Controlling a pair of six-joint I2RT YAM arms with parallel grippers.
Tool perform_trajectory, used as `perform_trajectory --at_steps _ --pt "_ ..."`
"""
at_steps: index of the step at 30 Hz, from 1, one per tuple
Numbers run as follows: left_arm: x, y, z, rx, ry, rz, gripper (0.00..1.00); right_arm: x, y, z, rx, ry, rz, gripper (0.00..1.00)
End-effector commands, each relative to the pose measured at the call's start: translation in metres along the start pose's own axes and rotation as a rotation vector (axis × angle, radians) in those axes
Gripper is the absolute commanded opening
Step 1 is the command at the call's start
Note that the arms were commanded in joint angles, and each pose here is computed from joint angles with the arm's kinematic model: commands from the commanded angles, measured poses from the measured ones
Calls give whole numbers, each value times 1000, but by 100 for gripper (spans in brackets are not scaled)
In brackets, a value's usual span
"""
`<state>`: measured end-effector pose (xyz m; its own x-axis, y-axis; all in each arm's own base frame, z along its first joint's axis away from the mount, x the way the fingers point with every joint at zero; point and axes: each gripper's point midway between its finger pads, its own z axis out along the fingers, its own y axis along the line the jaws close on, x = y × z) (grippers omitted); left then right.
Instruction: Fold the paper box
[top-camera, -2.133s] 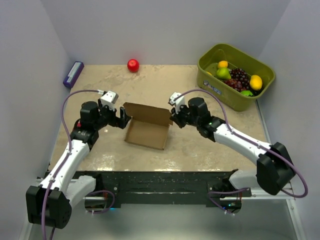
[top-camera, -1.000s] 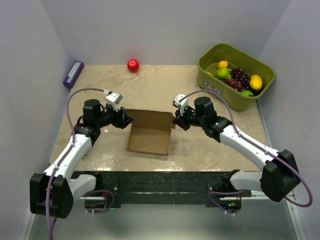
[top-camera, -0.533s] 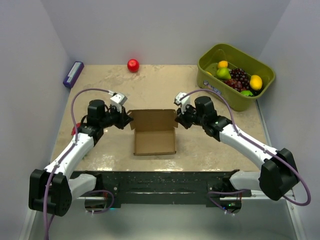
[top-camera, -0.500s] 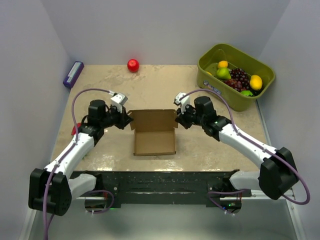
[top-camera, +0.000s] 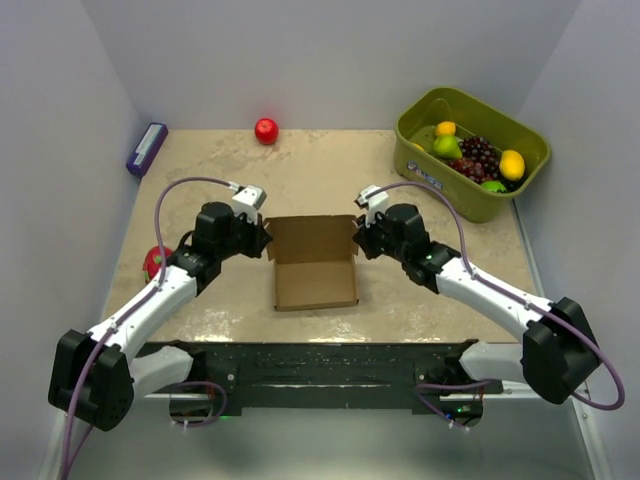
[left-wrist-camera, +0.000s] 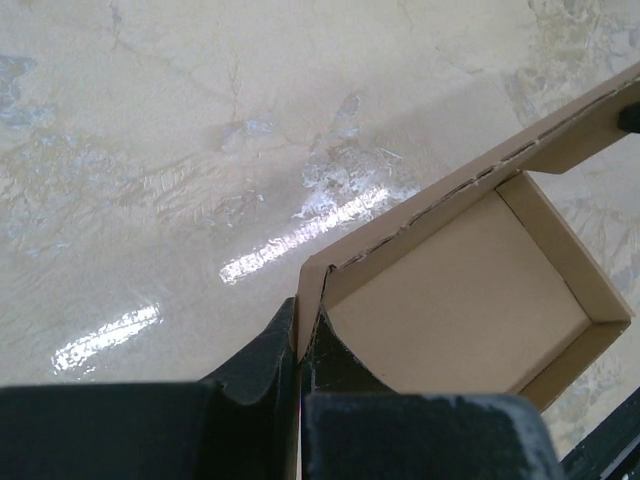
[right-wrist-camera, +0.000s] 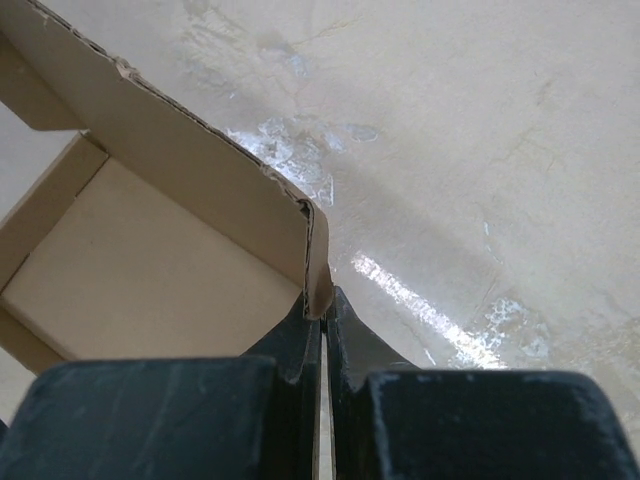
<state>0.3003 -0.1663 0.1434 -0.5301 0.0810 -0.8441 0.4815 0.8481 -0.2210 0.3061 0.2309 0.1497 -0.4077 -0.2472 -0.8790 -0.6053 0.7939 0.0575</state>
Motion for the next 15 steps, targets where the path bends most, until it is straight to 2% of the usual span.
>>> perform_trajectory --at_steps 1,8,15 --pt "-25 5 -1 -80 -75 -52 0 -31 -11 -9 116 -156 96 0" --pt "-27 2 12 -165 -99 -70 0 -30 -5 -10 177 -210 203 0" --pt "-47 -11 34 -205 -173 -59 0 -30 -11 -4 254 -278 315 0"
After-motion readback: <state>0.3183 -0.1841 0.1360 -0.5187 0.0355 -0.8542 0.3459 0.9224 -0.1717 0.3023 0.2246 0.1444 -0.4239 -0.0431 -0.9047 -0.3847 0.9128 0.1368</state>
